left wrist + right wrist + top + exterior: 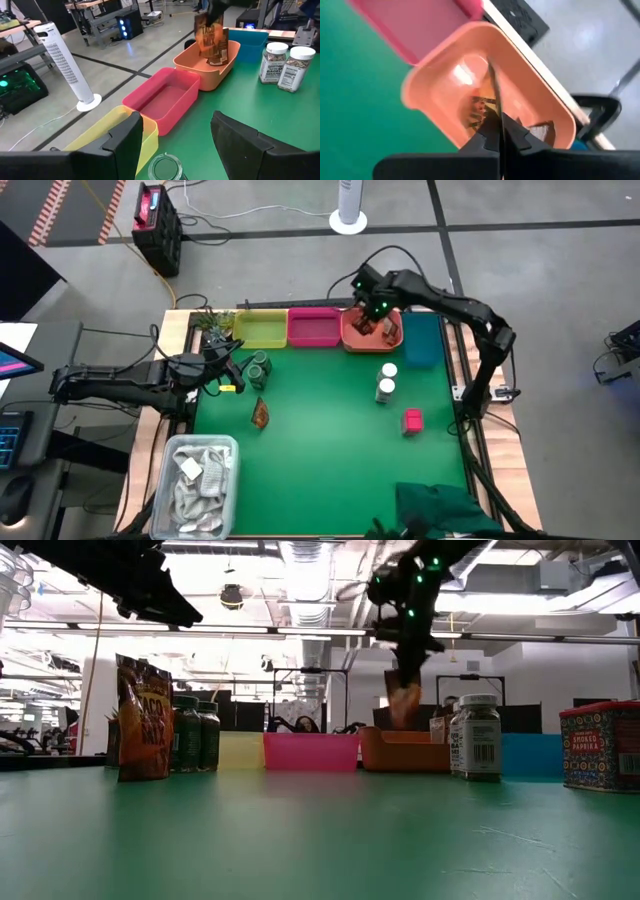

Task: Sort spices by type
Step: Put the right orange seasoning pack into the orange bin

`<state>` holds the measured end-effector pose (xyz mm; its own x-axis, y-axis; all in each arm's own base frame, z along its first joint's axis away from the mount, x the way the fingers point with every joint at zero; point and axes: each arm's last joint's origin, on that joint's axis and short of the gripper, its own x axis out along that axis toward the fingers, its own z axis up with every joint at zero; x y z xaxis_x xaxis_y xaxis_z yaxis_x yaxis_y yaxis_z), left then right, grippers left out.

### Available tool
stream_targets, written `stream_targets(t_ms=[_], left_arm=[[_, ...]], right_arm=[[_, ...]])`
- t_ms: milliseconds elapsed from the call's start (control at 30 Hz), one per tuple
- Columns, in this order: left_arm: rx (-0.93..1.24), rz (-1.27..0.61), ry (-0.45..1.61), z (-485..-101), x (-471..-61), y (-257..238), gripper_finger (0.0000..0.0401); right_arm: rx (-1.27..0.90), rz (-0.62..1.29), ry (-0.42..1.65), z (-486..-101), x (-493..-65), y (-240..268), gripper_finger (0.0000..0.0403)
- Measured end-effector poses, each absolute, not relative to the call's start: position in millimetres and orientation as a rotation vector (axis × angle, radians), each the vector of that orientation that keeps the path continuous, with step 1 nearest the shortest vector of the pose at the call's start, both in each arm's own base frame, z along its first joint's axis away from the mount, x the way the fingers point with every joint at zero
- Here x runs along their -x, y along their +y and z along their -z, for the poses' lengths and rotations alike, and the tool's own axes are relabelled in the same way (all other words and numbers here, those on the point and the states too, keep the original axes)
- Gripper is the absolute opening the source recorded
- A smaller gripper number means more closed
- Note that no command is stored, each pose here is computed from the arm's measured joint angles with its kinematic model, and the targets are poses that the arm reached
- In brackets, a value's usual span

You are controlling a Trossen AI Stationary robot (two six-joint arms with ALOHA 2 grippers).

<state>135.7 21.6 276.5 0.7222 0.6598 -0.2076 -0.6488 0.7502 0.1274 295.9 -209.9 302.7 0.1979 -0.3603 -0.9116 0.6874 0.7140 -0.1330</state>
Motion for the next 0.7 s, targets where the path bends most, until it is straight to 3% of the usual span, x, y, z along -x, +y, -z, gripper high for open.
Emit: stream_targets(t_ms=[233, 700], left_arm=[[-0.047, -0.722, 0.246, -277, -136, 22, 0.0224], [-0.046, -0.722, 0.246, -277, -136, 22, 0.0224]], right_arm=[[-0.482, 0.795, 1.167, -282, -279, -227, 0.0032], [-0.474, 0.787, 1.129, -259, -284, -227, 0.0028]])
